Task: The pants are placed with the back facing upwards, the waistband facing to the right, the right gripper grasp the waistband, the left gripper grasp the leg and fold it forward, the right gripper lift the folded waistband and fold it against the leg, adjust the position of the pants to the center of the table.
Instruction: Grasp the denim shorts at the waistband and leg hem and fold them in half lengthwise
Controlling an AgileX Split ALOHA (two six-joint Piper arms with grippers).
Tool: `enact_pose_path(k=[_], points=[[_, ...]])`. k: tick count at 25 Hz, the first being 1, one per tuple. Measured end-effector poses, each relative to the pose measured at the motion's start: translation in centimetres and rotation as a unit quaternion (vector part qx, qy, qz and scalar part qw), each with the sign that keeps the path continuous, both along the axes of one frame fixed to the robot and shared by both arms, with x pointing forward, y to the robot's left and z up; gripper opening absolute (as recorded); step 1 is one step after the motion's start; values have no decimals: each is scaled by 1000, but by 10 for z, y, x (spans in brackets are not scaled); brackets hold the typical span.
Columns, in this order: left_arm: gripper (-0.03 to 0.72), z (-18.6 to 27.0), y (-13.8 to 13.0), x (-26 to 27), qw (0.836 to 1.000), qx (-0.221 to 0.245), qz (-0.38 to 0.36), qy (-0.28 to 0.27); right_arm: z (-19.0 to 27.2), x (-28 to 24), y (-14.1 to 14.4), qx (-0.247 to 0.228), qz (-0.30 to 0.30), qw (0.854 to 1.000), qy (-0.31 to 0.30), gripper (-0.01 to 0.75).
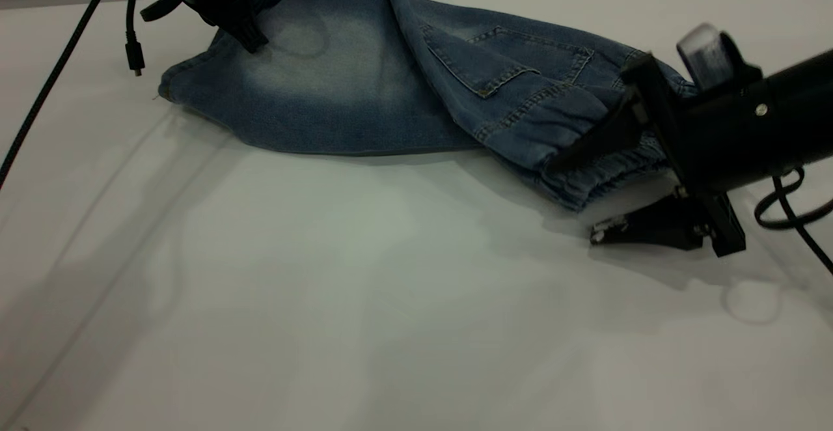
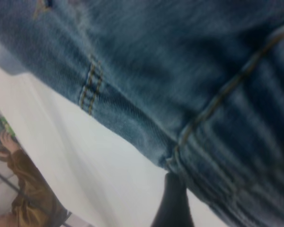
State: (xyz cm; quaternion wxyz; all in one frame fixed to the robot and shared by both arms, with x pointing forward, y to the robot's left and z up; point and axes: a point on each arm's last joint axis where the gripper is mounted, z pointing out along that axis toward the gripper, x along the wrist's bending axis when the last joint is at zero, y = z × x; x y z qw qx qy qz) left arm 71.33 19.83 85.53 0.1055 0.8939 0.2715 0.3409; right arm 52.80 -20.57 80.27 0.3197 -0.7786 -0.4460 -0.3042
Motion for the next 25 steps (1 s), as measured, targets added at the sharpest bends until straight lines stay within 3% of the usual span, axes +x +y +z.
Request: enact_pose_path(k=[6, 11, 17, 22, 25], points=[[41, 0, 0, 0, 1000, 1, 1, 1, 2, 26, 1, -8, -12, 1000, -25, 459], [41, 0, 0, 0, 1000, 1, 1, 1, 5, 36, 1, -7, -23, 999, -27, 370], [42, 0, 0, 0, 1000, 1, 1, 1, 21, 33, 11, 98, -19, 995, -3, 61], [42, 0, 0, 0, 1000, 1, 1, 1, 29, 35, 2, 157, -67, 983, 64, 36], [42, -1, 1, -1, 1000, 4, 3, 3, 27, 40, -15, 162, -127, 972, 114, 36]])
